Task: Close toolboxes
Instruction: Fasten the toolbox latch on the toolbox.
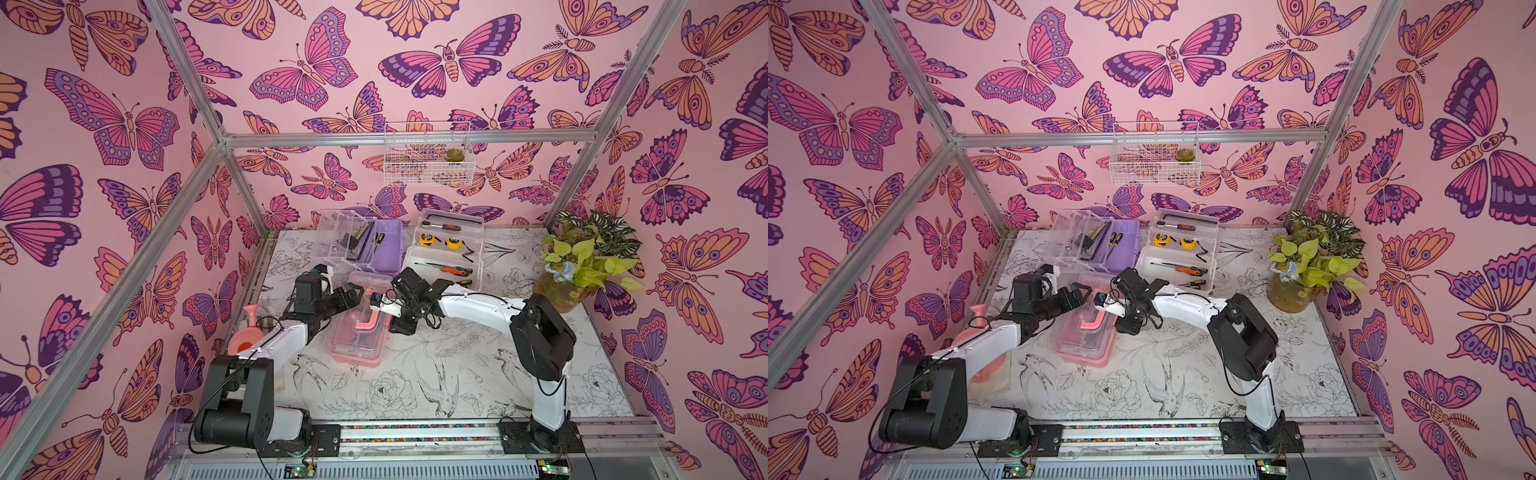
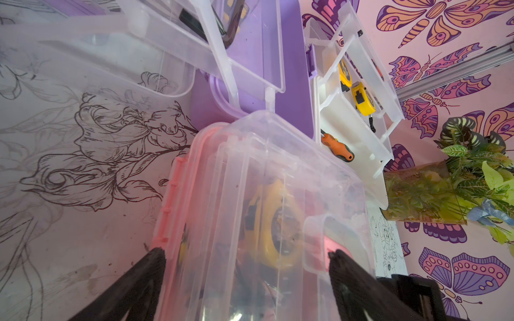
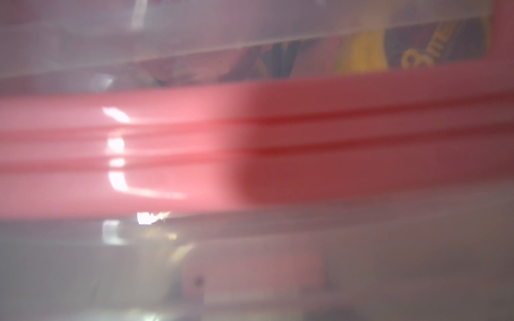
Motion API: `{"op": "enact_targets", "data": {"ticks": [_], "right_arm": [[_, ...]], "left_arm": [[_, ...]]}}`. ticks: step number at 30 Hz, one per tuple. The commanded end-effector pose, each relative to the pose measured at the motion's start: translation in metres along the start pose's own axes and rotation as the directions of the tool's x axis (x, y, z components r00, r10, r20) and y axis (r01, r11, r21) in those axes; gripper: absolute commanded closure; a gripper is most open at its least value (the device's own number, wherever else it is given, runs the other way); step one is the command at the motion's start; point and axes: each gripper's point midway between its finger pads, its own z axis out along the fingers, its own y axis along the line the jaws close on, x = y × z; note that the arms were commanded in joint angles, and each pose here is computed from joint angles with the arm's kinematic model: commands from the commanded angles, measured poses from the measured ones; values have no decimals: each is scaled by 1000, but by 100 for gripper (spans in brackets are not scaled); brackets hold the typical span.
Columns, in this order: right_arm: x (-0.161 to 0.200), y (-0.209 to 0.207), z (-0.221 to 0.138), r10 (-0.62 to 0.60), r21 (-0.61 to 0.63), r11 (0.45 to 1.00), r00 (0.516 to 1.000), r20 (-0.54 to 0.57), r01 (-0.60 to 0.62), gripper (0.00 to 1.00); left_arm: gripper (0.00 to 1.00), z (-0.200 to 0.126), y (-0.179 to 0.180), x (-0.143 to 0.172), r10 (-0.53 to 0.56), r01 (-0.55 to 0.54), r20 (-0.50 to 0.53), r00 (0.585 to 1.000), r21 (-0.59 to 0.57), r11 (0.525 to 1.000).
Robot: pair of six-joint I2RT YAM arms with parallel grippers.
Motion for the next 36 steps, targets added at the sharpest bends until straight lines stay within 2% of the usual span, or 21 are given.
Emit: {"op": "enact_targets", "data": {"ticks": [1,8,9,12,14,17,20,23,25,28,33,36], "right_arm": [[-5,16,11,1,-49,999,1000,2,-1,61],[-6,16,10,1,-48,999,1000,4,0,60],[-5,16,10,0,-49,999,1000,2,0,56],[-3,15,8,0,-38,999,1000,-3,0,35],[0,15,4,4,-29,1000,1000,-8,-4,27],[2,16,-3,22,-22,1000,1000,-3,-22,20],[8,19,-13,68,-34,997,998,10,-68,19],[17,16,-25,174,-49,984,984,36,-172,19],[22,13,-34,279,-78,959,958,70,-273,20],[22,7,-47,469,-131,881,876,110,-455,23],[24,-8,-47,698,-103,716,705,121,-691,30],[11,-11,-46,789,-177,613,591,166,-770,30]], "left_arm": [[7,5,12,22,-19,17,-69,997,-24,1000],[7,3,12,22,-20,18,-62,998,-29,999],[7,3,12,22,-21,19,-59,998,-32,999],[6,2,14,20,-24,22,-47,999,-43,999],[6,0,14,18,-28,26,-38,999,-48,998],[4,-2,14,15,-36,34,-26,999,-56,998],[4,-4,13,13,-39,37,-19,999,-60,997],[4,-6,12,11,-42,41,-11,999,-63,997],[4,-8,11,9,-44,44,-4,999,-62,997],[4,-7,9,9,-58,57,-7,998,-55,997],[6,-10,3,13,-87,87,-22,996,-28,996],[6,-14,-1,15,-98,98,-19,995,-21,995]]}}
